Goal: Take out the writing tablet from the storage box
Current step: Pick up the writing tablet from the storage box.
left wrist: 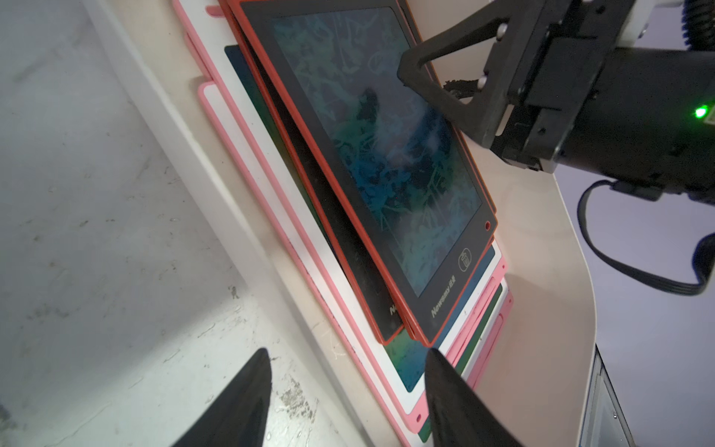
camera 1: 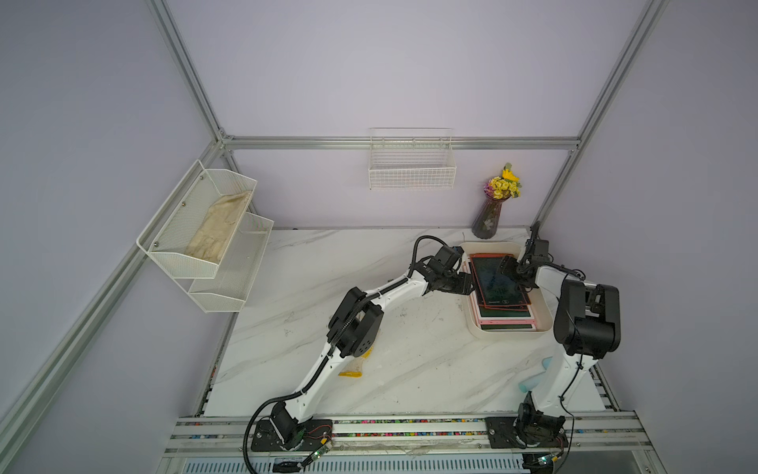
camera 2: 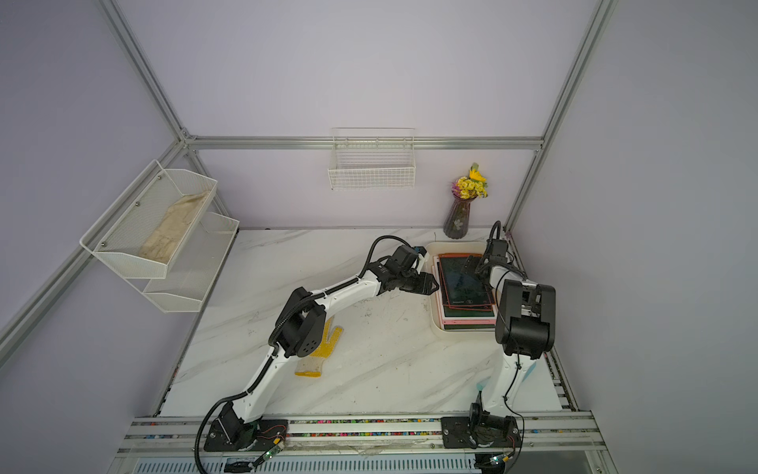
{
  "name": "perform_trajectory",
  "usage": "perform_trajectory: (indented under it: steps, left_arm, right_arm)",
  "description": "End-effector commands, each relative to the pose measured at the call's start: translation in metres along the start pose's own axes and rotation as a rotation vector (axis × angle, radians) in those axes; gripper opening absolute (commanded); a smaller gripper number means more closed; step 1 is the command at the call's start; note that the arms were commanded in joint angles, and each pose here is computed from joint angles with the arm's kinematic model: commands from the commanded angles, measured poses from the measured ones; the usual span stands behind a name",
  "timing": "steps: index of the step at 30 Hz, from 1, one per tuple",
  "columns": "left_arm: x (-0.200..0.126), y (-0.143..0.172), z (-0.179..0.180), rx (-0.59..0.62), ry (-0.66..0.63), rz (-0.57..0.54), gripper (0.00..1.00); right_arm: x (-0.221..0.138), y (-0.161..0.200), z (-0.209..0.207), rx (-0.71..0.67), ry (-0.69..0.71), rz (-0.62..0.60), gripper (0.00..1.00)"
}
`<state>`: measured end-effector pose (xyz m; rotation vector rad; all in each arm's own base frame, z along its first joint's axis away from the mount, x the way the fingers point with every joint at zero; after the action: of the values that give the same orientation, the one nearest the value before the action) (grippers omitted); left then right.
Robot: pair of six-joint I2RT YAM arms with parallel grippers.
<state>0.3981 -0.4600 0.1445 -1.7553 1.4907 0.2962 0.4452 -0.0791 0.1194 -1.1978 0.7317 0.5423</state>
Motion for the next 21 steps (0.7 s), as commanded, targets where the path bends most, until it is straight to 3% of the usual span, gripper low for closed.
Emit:
perform_trajectory:
  steps: [1, 14, 21]
  left_arm:
    - [-0.002, -0.010, -0.012, -0.005, 0.053, -0.027, 0.62]
    - [0.002, -0.008, -0.009, -0.030, 0.046, -0.022, 0.61]
    - [0.004, -0.006, -0.008, -0.034, 0.042, -0.017, 0.61]
  right_arm:
    - [-0.009, 0.025, 0.020, -0.004, -0.097, 0.082, 0.78]
    - [-0.033, 0.045, 0.045, -0.002, -0.279, 0.101, 0.76]
    - [-0.052, 0.043, 0.056, -0.010, -0.373, 0.086, 0.66]
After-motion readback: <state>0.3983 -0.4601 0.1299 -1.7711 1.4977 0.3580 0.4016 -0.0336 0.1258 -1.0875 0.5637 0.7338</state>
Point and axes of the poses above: each gripper's point midway between its finger pads, its own x axis out along the fingers, its own z axis along the line the jaws close on, y = z × x, the point moved 7 cm from there along -x, back along the fingers, and after that the axes turned 11 degrees about -x, right-handed, at the moved point
